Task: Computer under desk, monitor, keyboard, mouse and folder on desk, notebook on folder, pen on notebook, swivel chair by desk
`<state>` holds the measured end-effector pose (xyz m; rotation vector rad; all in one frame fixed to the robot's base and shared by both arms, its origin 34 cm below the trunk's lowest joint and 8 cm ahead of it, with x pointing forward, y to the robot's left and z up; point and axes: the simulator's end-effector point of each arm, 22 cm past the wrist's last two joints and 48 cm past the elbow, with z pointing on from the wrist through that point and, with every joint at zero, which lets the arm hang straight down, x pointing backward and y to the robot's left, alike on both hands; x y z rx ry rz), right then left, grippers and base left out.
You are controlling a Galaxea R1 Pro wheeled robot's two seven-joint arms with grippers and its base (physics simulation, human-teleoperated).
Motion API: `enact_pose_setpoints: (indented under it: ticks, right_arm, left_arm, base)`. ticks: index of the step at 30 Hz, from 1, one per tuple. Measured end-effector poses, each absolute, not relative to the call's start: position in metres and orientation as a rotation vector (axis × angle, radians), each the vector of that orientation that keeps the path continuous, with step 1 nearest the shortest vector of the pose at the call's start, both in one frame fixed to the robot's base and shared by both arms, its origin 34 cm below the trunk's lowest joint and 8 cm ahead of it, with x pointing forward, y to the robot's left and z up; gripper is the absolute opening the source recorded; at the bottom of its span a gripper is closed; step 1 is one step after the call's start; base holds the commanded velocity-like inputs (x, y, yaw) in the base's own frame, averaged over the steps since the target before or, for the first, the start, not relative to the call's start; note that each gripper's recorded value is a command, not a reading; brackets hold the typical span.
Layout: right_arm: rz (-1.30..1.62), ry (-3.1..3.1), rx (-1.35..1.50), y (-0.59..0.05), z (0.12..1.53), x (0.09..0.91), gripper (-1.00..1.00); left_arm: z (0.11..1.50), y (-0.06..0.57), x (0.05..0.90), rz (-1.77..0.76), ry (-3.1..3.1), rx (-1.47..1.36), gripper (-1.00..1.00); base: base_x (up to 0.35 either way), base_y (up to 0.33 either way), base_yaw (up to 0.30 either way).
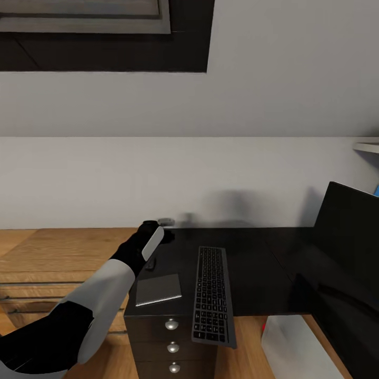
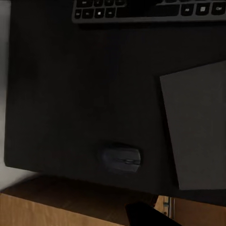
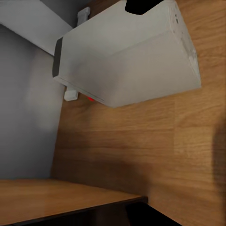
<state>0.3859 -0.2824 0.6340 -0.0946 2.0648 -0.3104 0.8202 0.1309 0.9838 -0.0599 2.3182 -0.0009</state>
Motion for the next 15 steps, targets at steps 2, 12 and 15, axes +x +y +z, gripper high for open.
enact_pose_setpoints:
  ticks: [2, 12, 15]
  right_arm:
    - [-0.311, 2.065, -0.095, -0.282, 0.633, 0.386, 1.0]
    - [-0.311, 2.066, -0.095, -0.282, 0.618, 0.387, 1.0]
    - [-0.311, 2.067, -0.096, -0.282, 0.613, 0.387, 1.0]
  left_arm:
    - [0.984, 0.131, 0.821, -0.006, 2.314, -0.063, 1.0]
    - [0.969, 0.141, 0.823, 0.008, 2.315, -0.077, 1.0]
    - [0.963, 0.142, 0.823, 0.012, 2.316, -0.079, 1.0]
  base:
    - [0.003, -0.001, 0.0]
    - [0.0, 0.0, 0.0]
    - [0.0, 0.0, 0.0]
